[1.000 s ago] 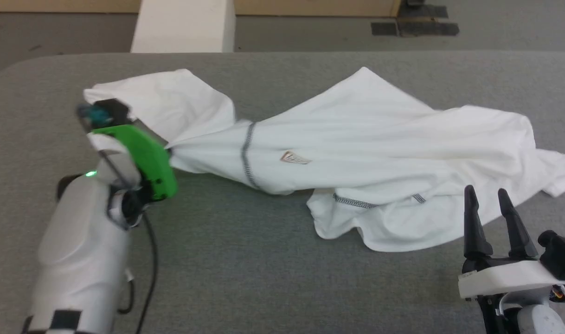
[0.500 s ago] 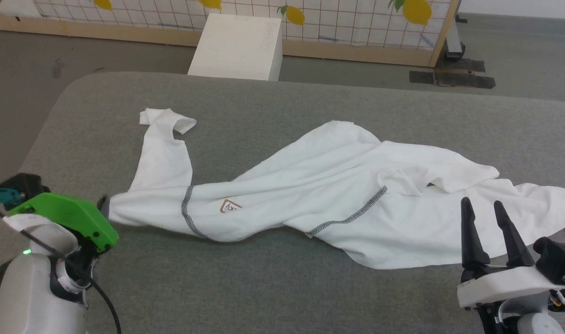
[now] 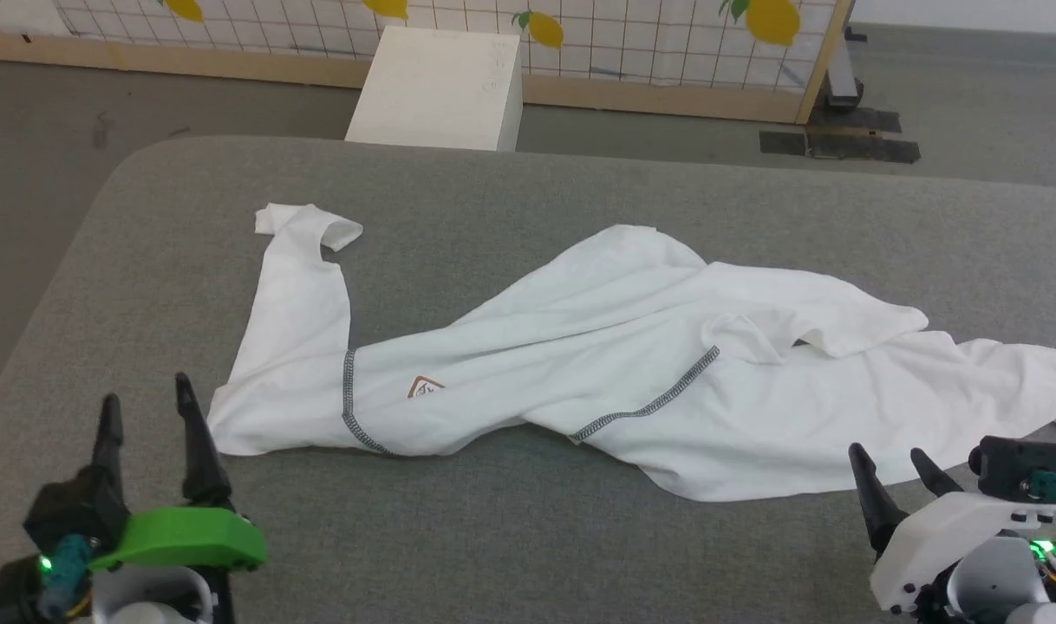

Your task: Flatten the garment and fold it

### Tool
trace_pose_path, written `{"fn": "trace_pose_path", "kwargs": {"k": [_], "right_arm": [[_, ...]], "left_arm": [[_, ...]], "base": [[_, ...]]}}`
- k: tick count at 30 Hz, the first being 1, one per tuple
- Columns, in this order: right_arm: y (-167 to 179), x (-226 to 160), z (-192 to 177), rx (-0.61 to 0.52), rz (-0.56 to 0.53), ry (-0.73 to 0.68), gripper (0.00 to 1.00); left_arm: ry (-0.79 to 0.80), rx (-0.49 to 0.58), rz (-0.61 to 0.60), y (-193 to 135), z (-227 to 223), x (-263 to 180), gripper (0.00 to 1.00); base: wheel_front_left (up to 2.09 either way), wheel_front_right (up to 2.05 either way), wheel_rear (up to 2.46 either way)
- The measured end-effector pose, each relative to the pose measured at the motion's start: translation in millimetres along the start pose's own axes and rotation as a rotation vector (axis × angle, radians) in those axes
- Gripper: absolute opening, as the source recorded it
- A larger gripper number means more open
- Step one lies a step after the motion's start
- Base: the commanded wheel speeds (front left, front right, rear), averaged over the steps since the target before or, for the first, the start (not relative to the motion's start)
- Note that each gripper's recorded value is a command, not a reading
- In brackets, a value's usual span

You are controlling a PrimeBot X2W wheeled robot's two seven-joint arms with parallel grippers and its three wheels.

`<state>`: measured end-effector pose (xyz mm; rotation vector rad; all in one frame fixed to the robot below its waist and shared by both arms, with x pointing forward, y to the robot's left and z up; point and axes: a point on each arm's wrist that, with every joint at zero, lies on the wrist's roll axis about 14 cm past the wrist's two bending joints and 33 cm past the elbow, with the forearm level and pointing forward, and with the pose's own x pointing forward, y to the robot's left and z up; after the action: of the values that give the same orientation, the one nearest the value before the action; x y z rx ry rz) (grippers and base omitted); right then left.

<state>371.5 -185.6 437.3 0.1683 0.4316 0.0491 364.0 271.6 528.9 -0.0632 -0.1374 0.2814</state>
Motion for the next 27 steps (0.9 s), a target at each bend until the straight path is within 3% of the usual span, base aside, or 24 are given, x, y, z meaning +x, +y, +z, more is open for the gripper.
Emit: {"fn": "trace_pose_path", "kwargs": {"k": [5, 9, 14, 20, 21, 22, 27], "right_arm": [[-8.2, 3.8, -6.9, -0.04, -0.033, 0.123, 1.0], [-1.7, 22.2, -18.0, -0.152, -0.04, 0.281, 1.0], [17.8, 38.8, -49.2, -0.301, 0.017, 0.488, 1.0], [26.1, 45.6, -68.0, -0.39, 0.066, 0.631, 1.0], [26.9, 46.3, -68.3, -0.387, 0.072, 0.639, 0.31], [26.8, 47.1, -68.2, -0.387, 0.076, 0.642, 0.01], [22.6, 46.4, -62.4, -0.342, 0.095, 0.628, 0.0]], "left_arm": [[-0.011, -0.045, 0.013, -14.6, 0.5, -4.7, 1.0], [-0.005, -0.058, -0.011, -23.2, -3.7, -1.5, 1.0], [0.012, -0.066, -0.026, -28.0, -11.5, 3.8, 1.0], [0.042, -0.051, -0.015, -23.1, -22.1, 3.4, 1.0], [0.047, -0.05, -0.014, -22.0, -23.6, 2.9, 1.0], [0.051, -0.05, -0.012, -20.9, -24.9, 2.5, 1.0], [0.057, -0.046, -0.013, -20.0, -27.1, 2.1, 1.0]], "base": [[0.0, 0.0, 0.0], [0.0, 0.0, 0.0], [0.0, 0.0, 0.0], [0.0, 0.0, 0.0], [0.0, 0.0, 0.0], [0.0, 0.0, 0.0], [0.0, 0.0, 0.0]]}}
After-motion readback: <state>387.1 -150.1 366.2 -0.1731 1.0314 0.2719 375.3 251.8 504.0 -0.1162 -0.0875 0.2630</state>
